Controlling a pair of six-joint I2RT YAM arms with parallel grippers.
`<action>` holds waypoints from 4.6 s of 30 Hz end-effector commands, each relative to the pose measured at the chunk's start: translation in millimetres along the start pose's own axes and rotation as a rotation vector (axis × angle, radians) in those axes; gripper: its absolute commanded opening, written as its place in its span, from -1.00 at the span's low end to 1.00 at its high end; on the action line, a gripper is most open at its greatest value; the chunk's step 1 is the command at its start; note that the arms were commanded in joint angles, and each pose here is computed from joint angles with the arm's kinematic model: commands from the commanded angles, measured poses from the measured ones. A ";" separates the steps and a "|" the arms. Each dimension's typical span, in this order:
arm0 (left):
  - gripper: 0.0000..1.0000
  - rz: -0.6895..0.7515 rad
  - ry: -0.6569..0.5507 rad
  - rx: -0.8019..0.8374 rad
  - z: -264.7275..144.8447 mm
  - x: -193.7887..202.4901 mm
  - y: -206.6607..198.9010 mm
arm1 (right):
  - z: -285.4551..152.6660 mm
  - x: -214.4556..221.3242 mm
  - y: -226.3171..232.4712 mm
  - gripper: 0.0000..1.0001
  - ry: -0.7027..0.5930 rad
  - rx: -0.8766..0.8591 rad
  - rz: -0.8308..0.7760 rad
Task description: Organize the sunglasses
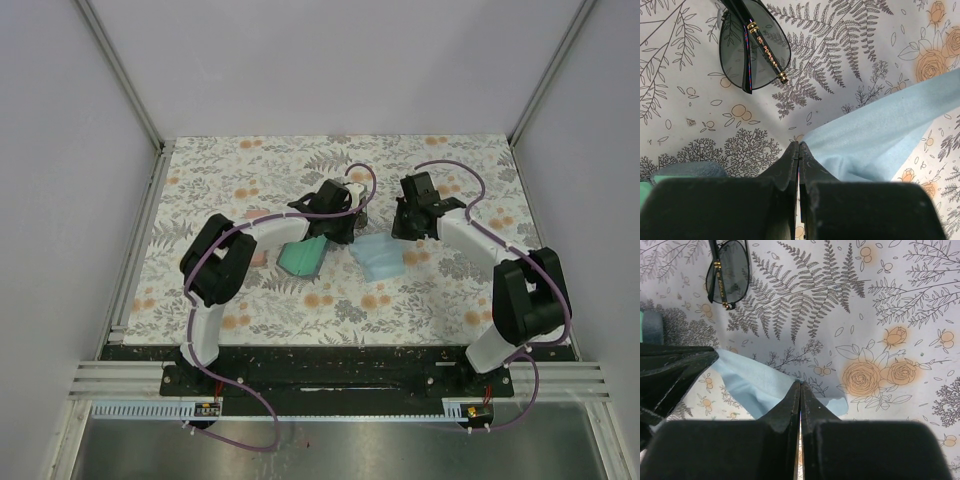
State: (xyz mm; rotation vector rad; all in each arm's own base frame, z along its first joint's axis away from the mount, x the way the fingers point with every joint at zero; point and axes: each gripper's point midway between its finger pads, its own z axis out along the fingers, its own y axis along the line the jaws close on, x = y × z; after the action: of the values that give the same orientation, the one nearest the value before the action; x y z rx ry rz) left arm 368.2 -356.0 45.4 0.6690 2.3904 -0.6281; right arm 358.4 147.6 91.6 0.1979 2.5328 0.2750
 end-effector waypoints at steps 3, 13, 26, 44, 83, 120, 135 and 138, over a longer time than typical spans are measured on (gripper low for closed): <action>-1.00 0.025 -0.070 0.032 -3.0 -26.0 -6.5 | 10.7 -12.1 -5.5 -1.00 -0.014 0.019 0.027; -1.00 0.013 -0.043 0.029 11.6 -14.9 -1.7 | -29.7 -25.1 30.2 -1.00 -0.070 -0.192 0.022; -1.00 0.038 -0.072 0.031 -5.2 -23.0 -10.3 | 15.4 -8.8 -10.5 -1.00 0.025 0.010 0.073; -1.00 0.049 -0.088 -0.113 -26.9 -38.3 17.0 | 67.5 -62.9 8.8 -1.00 -0.012 -0.005 0.026; -0.82 0.284 0.044 0.135 -19.2 34.4 -75.2 | 27.9 -28.0 -29.4 0.04 -0.096 0.040 0.135; -0.11 0.171 -0.054 0.028 -40.9 -6.6 -31.2 | 40.6 5.7 -10.7 -0.27 0.049 -0.046 0.478; -0.21 0.190 -0.052 0.006 -39.5 -4.7 -25.2 | 54.3 -6.0 -14.9 -0.32 0.019 -0.031 0.526; -0.22 0.189 -0.050 0.002 -38.4 -4.5 -23.8 | 56.6 -7.3 -15.0 -0.33 0.015 -0.026 0.529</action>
State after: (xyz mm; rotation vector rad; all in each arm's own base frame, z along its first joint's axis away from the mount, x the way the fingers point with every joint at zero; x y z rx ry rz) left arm 326.8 -348.0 67.6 0.8685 2.3145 -0.5698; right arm 375.0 144.4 35.5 0.8389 2.5253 0.5245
